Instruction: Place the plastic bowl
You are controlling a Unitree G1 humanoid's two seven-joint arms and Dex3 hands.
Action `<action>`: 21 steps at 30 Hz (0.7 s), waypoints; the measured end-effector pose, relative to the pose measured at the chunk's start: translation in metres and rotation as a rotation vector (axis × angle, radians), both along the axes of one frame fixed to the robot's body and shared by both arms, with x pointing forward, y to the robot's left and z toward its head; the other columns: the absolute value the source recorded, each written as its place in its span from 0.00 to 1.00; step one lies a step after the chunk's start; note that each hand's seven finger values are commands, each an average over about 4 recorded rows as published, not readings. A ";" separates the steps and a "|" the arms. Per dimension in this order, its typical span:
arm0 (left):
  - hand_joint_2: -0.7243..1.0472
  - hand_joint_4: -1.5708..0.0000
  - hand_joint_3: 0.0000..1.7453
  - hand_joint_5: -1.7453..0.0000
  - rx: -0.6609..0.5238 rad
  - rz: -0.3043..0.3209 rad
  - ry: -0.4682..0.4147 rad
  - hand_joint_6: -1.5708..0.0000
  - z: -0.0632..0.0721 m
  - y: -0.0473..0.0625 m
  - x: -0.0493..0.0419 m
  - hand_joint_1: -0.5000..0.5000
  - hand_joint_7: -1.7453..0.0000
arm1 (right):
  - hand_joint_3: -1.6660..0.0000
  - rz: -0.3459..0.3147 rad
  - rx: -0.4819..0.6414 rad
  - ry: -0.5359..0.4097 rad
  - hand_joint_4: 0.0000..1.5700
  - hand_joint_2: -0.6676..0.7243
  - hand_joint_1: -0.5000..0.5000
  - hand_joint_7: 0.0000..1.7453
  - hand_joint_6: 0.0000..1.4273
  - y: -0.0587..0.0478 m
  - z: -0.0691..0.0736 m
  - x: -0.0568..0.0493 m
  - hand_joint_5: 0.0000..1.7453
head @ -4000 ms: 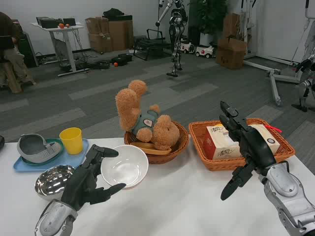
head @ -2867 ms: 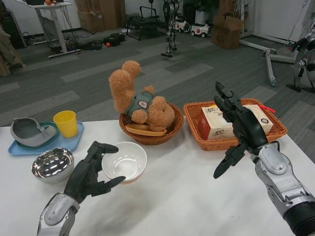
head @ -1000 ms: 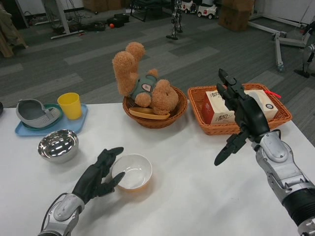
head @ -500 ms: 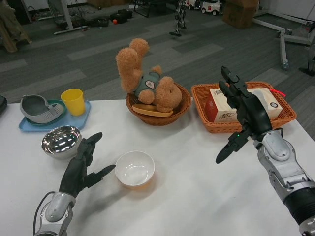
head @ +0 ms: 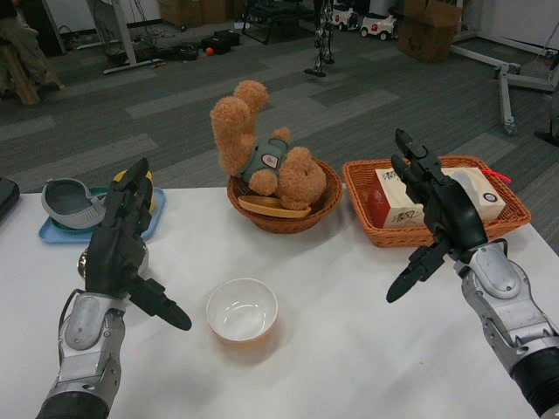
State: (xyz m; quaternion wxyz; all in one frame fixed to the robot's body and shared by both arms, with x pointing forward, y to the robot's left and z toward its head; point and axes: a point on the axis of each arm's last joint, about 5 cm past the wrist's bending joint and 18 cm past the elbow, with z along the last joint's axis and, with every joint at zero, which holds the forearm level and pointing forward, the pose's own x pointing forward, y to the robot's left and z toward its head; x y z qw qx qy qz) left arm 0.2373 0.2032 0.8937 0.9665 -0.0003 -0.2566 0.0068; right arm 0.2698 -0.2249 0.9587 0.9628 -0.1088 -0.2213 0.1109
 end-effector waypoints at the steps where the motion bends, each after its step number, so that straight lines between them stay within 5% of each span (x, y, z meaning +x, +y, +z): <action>1: 0.00 1.00 0.00 1.00 -0.010 -0.001 -0.011 1.00 0.003 0.000 0.0007 0.02 0.80 | 0.99 0.000 0.000 0.000 0.00 0.68 0.04 0.00 0.00 0.000 0.000 0.000 0.00; 9: 0.03 1.00 0.00 1.00 -0.057 -0.011 -0.045 1.00 0.015 0.001 0.0029 0.02 0.80 | 0.95 0.000 0.004 0.001 0.00 0.68 0.04 0.00 0.00 0.000 0.000 0.000 0.00; 21: 0.01 1.00 0.00 1.00 -0.093 -0.129 -0.008 1.00 0.023 -0.003 0.0078 0.02 0.80 | 0.95 -0.003 0.036 0.003 0.00 0.73 0.04 0.00 0.00 -0.001 0.000 0.000 0.00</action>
